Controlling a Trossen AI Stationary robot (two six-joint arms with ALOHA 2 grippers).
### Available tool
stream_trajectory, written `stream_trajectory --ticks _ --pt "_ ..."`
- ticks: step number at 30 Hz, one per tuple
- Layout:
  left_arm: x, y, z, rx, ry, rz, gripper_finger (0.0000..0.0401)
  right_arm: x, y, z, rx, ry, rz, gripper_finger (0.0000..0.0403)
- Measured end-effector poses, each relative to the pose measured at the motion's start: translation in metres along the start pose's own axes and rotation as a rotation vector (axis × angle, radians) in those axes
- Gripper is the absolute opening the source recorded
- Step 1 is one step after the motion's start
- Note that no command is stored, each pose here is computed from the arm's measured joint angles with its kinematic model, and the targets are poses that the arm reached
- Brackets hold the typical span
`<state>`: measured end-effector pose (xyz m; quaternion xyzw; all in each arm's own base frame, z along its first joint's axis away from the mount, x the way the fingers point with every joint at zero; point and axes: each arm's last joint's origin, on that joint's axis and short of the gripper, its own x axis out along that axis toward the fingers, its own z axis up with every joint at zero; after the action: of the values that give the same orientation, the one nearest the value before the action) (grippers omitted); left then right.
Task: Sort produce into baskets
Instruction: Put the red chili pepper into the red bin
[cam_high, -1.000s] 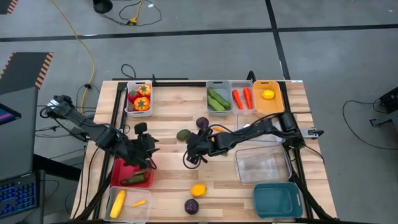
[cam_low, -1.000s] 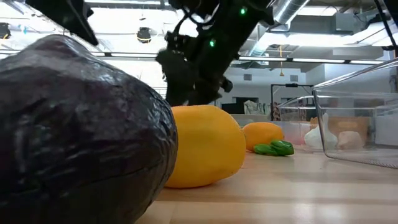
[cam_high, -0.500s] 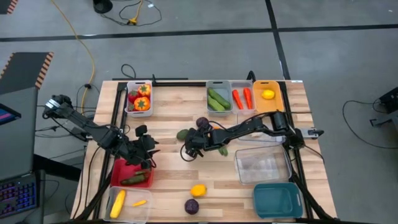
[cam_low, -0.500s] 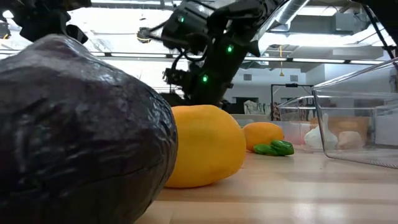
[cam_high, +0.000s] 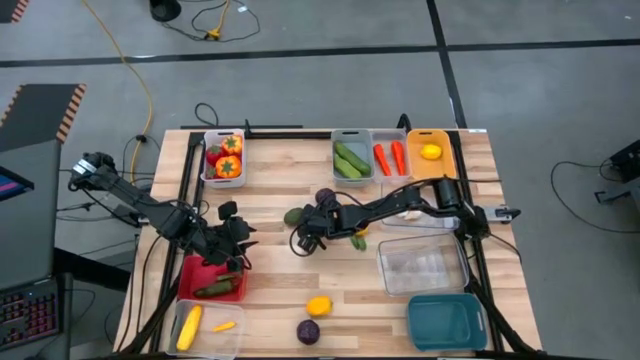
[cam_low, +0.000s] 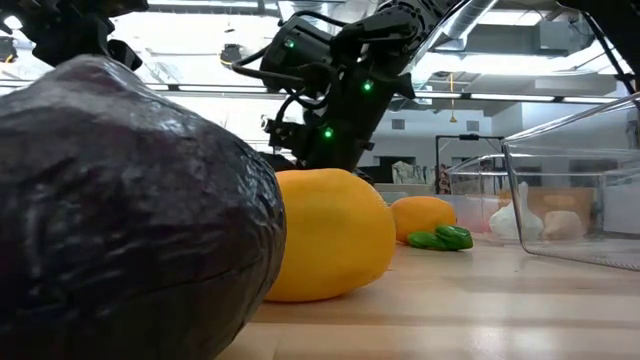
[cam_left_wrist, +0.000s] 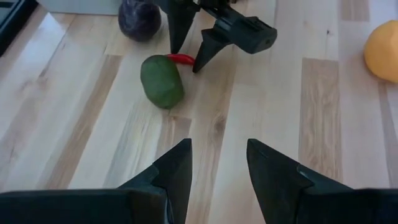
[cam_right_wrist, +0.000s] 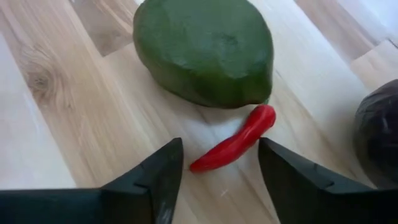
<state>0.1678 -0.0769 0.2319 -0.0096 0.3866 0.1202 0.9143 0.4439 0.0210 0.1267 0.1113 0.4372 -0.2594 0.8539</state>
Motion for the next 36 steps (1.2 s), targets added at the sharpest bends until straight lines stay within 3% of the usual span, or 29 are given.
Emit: stream_trajectory --ticks 11,17,27,36 --pt "0.000 0.000 0.000 0.000 0.003 -0.004 0.0141 0.000 -0.001 0.000 -0.002 0.003 0.000 0.0098" --pt "0.000 0.000 0.000 -0.001 0.004 -0.005 0.0141 0.000 -0.001 0.000 -0.003 0.004 -0.001 0.0049" --pt "0.000 0.000 0.000 -0.002 0.005 -0.005 0.0141 -0.006 0.009 -0.006 -0.028 0.011 0.022 0.0035" --pt "0.000 0.000 0.000 0.000 0.007 -0.004 0.0141 -0.053 0.018 -0.002 -0.069 0.012 0.070 0.0034"
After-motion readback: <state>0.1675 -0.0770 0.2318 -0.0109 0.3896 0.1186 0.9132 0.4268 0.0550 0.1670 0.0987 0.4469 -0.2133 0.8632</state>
